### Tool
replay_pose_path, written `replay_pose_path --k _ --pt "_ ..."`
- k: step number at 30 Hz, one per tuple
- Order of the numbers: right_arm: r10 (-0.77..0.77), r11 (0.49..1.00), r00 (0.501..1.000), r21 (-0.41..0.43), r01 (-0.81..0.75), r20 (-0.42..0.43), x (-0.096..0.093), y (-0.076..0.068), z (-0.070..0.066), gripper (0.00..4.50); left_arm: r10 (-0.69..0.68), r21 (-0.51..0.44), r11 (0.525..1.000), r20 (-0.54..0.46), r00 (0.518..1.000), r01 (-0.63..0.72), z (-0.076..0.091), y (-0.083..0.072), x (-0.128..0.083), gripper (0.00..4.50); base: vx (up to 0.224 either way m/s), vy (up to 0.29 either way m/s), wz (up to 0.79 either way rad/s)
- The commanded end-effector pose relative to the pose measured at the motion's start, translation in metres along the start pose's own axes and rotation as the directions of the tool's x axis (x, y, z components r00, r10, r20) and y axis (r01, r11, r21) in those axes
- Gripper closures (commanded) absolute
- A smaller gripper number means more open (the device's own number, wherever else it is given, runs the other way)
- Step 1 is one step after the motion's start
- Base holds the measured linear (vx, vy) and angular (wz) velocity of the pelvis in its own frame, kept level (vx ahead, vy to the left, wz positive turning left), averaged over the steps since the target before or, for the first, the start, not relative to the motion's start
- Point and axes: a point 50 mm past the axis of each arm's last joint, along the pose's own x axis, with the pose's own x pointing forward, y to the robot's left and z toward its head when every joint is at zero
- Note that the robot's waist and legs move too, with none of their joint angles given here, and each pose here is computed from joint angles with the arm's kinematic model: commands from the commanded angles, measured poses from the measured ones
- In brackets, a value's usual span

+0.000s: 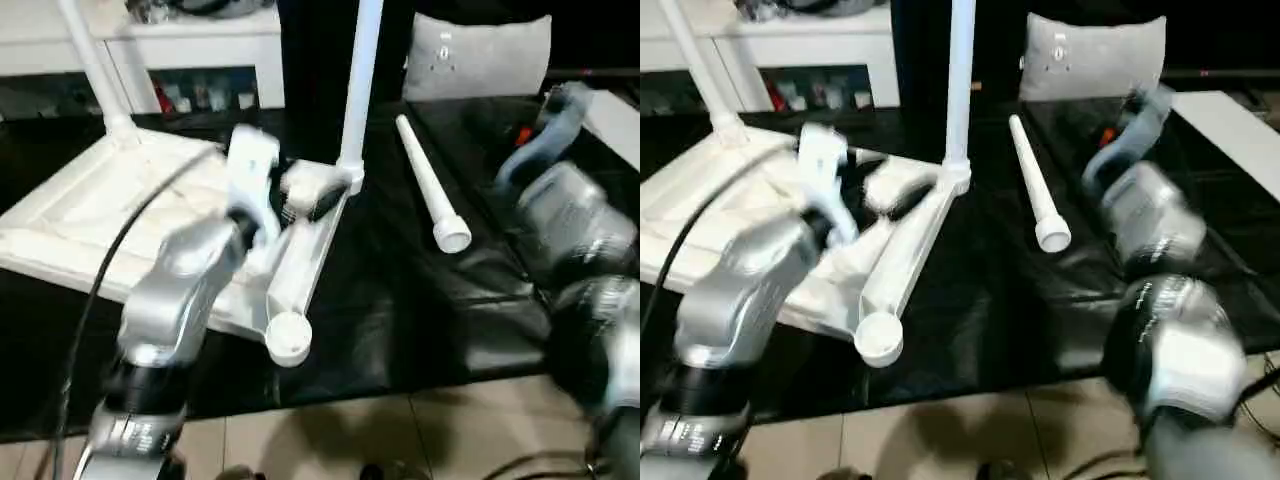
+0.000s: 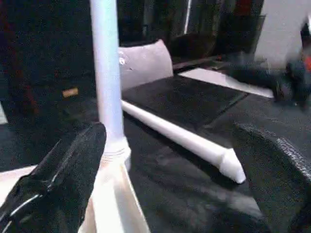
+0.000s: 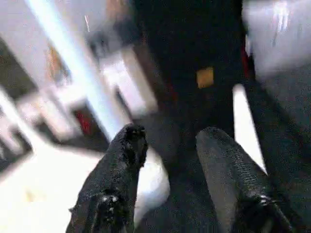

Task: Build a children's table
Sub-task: Pick table leg

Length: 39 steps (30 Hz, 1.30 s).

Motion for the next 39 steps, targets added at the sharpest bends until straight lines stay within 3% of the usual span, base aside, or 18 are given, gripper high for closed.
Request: replay_pose_path --k 1,5,9,11,13,14,17,19,21,25,31,39 --pt "-0.047 0.996 0.998 -0.073 0.045 -0.031 -0.002 -0.003 -0.005 2.9 0.001 0.023 1.0 -0.036 0.999 0.0 -0.007 0.001 0.0 0.0 0.0 0.0 0.0" --pt "-0.094 0.991 0.995 -0.099 0.091 -0.031 -0.011 -0.001 -0.014 2.63 0.008 0.081 0.997 -0.083 0.997 -0.001 -0.017 0.003 -0.008 0.0 0.0 0.0 0.0" --pt "-0.116 0.949 0.993 -0.296 0.111 0.0 -0.031 0.015 -0.021 2.3 0.155 0.058 0.987 -0.095 0.983 -0.15 -0.034 0.016 -0.023 0.0 0.0 0.0 0.0" --pt "-0.129 0.912 0.988 -0.38 0.154 0.09 -0.04 0.027 -0.022 2.18 0.245 0.071 0.969 -0.148 0.958 -0.236 -0.05 0.02 -0.038 0.0 0.0 0.0 0.0" --pt "-0.184 0.859 0.972 -0.456 0.231 0.145 -0.047 0.029 -0.023 2.03 0.279 0.085 0.959 -0.135 0.951 -0.27 -0.054 0.02 -0.046 0.0 0.0 0.0 0.0" --pt "-0.201 0.859 0.971 -0.453 0.238 0.13 -0.051 0.03 -0.027 1.85 0.304 0.074 0.952 -0.123 0.945 -0.297 -0.055 0.019 -0.05 0.0 0.0 0.0 0.0" --pt "-0.185 0.932 0.978 -0.299 0.205 0.093 -0.072 0.043 -0.039 1.6 0.411 0.058 0.911 -0.073 0.909 -0.408 -0.055 0.023 -0.065 0.0 0.0 0.0 0.0" --pt "-0.178 0.942 0.981 -0.274 0.194 0.082 -0.082 0.05 -0.047 1.4 0.448 0.059 0.894 -0.048 0.893 -0.445 -0.054 0.024 -0.07 0.0 0.0 0.0 0.0" --pt "-0.159 0.944 0.985 -0.282 0.171 0.064 -0.09 0.058 -0.058 1.28 0.471 0.049 0.881 -0.025 0.882 -0.47 -0.053 0.024 -0.072 0.0 0.0 0.0 0.0" --pt "-0.17 0.937 0.982 -0.295 0.188 0.084 -0.093 0.059 -0.061 0.93 0.474 0.045 0.88 -0.025 0.88 -0.473 -0.054 0.022 -0.072 0.0 0.0 0.0 0.0" --pt "-0.159 0.918 0.985 -0.356 0.173 0.069 -0.095 0.058 -0.056 0.47 0.472 0.059 0.881 -0.02 0.881 -0.47 -0.055 0.018 -0.07 0.0 0.0 0.0 0.0" --pt "-0.212 0.916 0.975 -0.337 0.219 0.059 -0.097 0.051 -0.057 0.03 0.471 0.062 0.881 -0.021 0.882 -0.469 -0.056 0.016 -0.07 0.0 0.129 -0.056 -0.01"
